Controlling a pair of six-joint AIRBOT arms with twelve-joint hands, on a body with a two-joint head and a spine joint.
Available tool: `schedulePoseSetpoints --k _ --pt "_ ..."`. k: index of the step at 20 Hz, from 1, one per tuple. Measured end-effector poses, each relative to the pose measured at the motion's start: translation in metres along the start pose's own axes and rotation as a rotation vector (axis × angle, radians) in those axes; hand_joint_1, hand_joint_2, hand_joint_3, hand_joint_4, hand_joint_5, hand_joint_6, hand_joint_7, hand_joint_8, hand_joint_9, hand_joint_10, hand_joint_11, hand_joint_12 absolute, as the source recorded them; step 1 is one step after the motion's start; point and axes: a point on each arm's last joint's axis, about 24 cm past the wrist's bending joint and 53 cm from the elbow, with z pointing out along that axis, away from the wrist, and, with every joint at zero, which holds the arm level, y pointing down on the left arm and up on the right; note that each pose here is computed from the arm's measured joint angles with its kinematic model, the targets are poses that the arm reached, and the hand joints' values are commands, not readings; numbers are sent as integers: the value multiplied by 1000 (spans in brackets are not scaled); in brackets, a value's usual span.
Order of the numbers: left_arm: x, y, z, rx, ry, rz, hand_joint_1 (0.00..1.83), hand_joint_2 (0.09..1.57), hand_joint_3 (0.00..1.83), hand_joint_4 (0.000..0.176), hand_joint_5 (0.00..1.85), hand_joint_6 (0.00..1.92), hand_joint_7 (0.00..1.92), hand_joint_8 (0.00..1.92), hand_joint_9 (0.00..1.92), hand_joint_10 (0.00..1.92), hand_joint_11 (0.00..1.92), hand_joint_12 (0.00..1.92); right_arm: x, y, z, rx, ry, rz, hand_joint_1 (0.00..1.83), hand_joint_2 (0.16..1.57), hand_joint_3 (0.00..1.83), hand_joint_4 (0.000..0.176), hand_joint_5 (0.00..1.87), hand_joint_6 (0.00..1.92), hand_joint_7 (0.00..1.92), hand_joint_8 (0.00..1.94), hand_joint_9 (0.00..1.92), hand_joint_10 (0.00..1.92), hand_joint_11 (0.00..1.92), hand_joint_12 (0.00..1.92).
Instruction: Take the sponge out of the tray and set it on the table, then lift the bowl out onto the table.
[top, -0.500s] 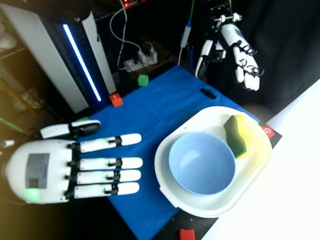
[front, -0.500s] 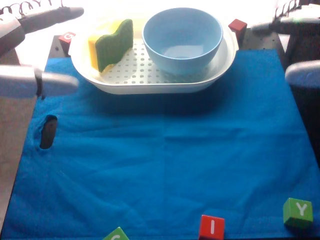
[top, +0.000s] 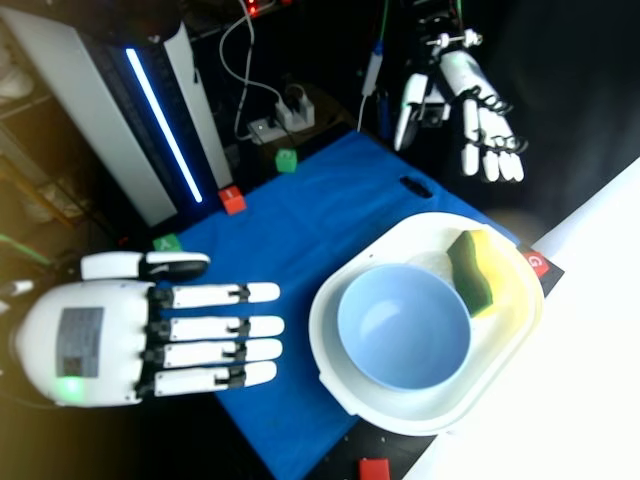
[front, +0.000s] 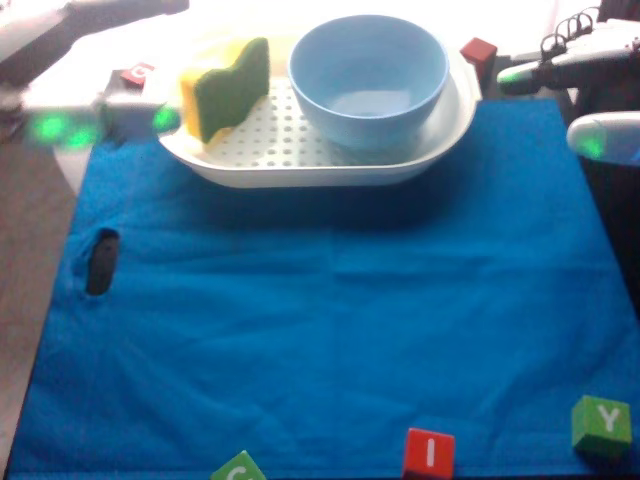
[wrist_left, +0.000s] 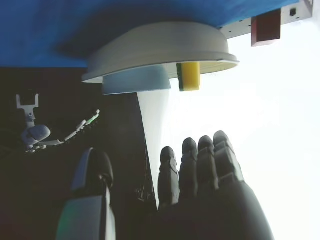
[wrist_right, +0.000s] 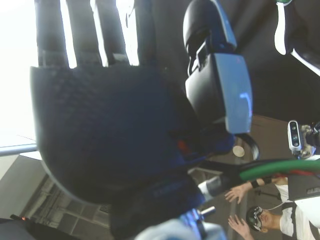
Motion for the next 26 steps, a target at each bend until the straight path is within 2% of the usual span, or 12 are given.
schedulePoseSetpoints --k 1,3,4,7,9,13,16,17,20,21,24,26 --pt "-5 -4 21 -4 -36 -36 723 1043 0 112 374 3 357 9 276 2 6 479 1 -1 2 -2 -5 11 161 1379 0 74 448 3 330 3 297 5 139 469" --pt "-3 -10 35 4 -19 25 719 1039 0 96 401 4 397 6 311 6 0 579 6 0 3 -9 11 5 210 1368 0 76 464 4 334 2 287 1 121 453" --pt "3 -6 43 -23 -4 40 782 1021 0 69 456 7 447 7 367 11 0 699 7 -1 3 -4 16 0 233 1365 0 78 471 5 337 2 287 1 122 453" --pt "13 14 62 -118 28 83 817 987 0 88 503 4 494 3 429 10 0 858 3 -2 3 0 4 2 182 1351 0 84 464 0 330 0 291 2 142 463" --pt "8 31 69 -174 15 61 793 982 0 62 505 1 503 4 433 6 0 829 4 -3 3 0 5 3 223 1362 0 59 467 0 331 0 297 3 152 457" --pt "12 50 73 -246 43 81 805 966 0 61 499 1 507 1 444 2 0 901 8 -3 5 -3 13 5 279 1384 3 75 477 4 325 1 276 0 132 431" --pt "13 49 78 -267 57 129 831 975 1 45 503 2 505 2 455 4 0 951 8 -3 5 -2 13 6 302 1374 0 86 492 5 327 1 267 0 119 425" --pt "11 50 79 -273 56 138 842 974 0 38 504 1 506 2 451 2 0 917 8 -3 5 -1 12 5 322 1378 0 75 494 4 322 0 253 0 102 419" --pt "14 56 81 -297 61 124 817 962 0 51 515 1 491 0 404 0 0 785 8 -4 5 0 12 6 388 1382 0 70 509 5 317 0 245 2 90 431" --pt "15 57 81 -300 66 124 802 960 0 68 510 0 488 0 397 0 0 811 8 -3 5 -3 13 6 417 1381 0 81 518 5 318 0 252 3 92 446" --pt "21 61 82 -313 83 141 846 959 0 44 507 0 489 0 405 3 0 840 8 -3 5 -3 12 6 433 1377 0 106 521 0 317 0 269 1 92 517" --pt "24 65 80 -328 93 158 879 954 0 56 514 3 504 3 424 7 0 830 8 -3 5 -2 12 6 434 1375 0 103 530 3 304 0 248 0 64 527"
